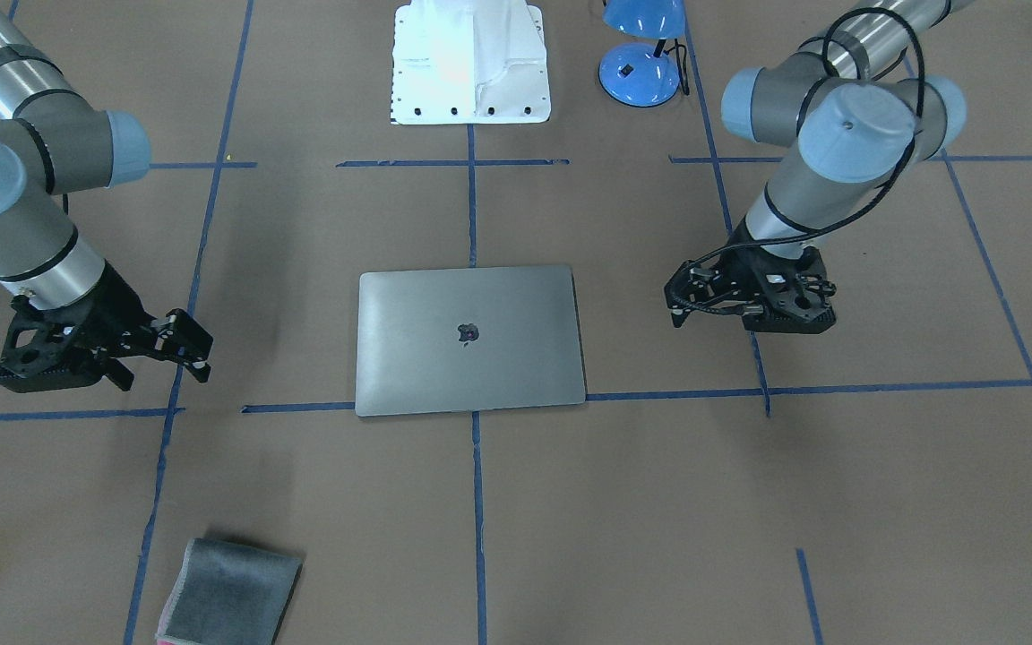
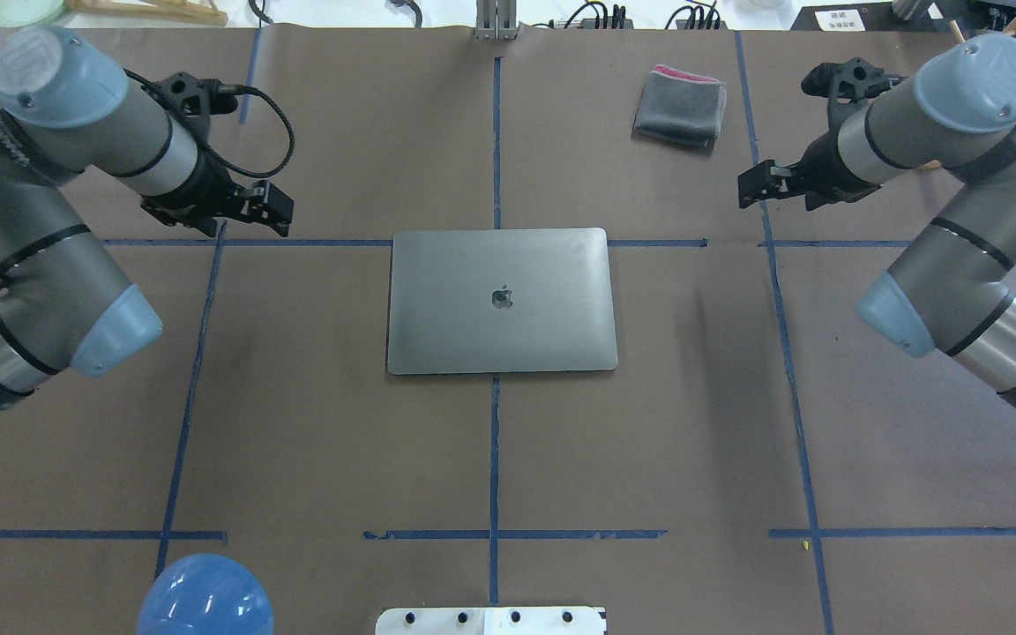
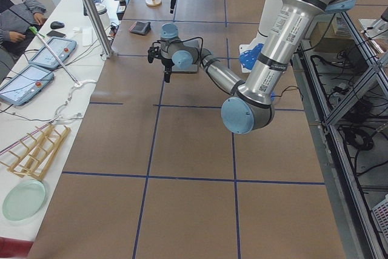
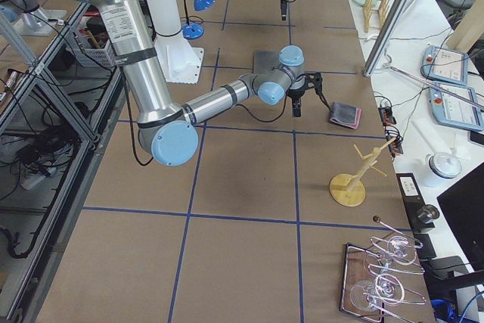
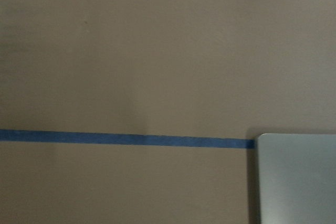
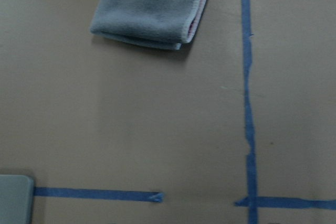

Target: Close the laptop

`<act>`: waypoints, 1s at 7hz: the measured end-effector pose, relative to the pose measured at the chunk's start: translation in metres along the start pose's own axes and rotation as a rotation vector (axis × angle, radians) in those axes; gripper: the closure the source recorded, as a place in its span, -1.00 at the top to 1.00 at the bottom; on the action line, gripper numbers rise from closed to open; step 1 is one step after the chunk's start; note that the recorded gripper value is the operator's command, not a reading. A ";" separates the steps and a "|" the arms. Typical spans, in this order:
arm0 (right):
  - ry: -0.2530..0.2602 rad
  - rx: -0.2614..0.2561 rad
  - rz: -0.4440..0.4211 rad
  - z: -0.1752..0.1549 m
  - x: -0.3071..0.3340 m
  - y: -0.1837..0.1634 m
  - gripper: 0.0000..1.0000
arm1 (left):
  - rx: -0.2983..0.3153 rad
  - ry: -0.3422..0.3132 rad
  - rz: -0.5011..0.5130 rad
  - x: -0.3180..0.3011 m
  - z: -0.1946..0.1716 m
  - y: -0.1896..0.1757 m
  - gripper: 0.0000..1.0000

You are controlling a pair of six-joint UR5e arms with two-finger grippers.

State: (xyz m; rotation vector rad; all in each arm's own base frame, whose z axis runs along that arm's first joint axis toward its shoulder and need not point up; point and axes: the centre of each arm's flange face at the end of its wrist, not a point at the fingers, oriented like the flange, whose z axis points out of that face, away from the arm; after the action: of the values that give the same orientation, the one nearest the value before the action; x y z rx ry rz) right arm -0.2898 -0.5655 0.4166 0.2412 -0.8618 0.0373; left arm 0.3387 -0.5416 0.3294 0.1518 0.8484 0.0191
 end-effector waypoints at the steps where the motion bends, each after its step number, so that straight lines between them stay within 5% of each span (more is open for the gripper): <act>1: 0.018 -0.028 -0.062 -0.018 0.052 -0.005 0.99 | -0.020 -0.067 0.088 -0.044 -0.023 0.000 0.99; 4: 0.010 -0.085 -0.189 -0.092 0.209 -0.010 0.99 | -0.075 -0.081 0.232 -0.225 -0.084 -0.001 0.99; 7: 0.046 -0.176 -0.243 -0.149 0.341 0.024 0.98 | -0.095 -0.082 0.211 -0.354 -0.111 0.049 0.99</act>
State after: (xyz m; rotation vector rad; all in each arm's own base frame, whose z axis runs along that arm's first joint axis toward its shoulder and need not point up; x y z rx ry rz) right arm 0.0407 -0.5305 0.5863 0.1775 -0.7803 -0.2578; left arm 0.0234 -0.5061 0.5285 0.1508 0.7456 0.2491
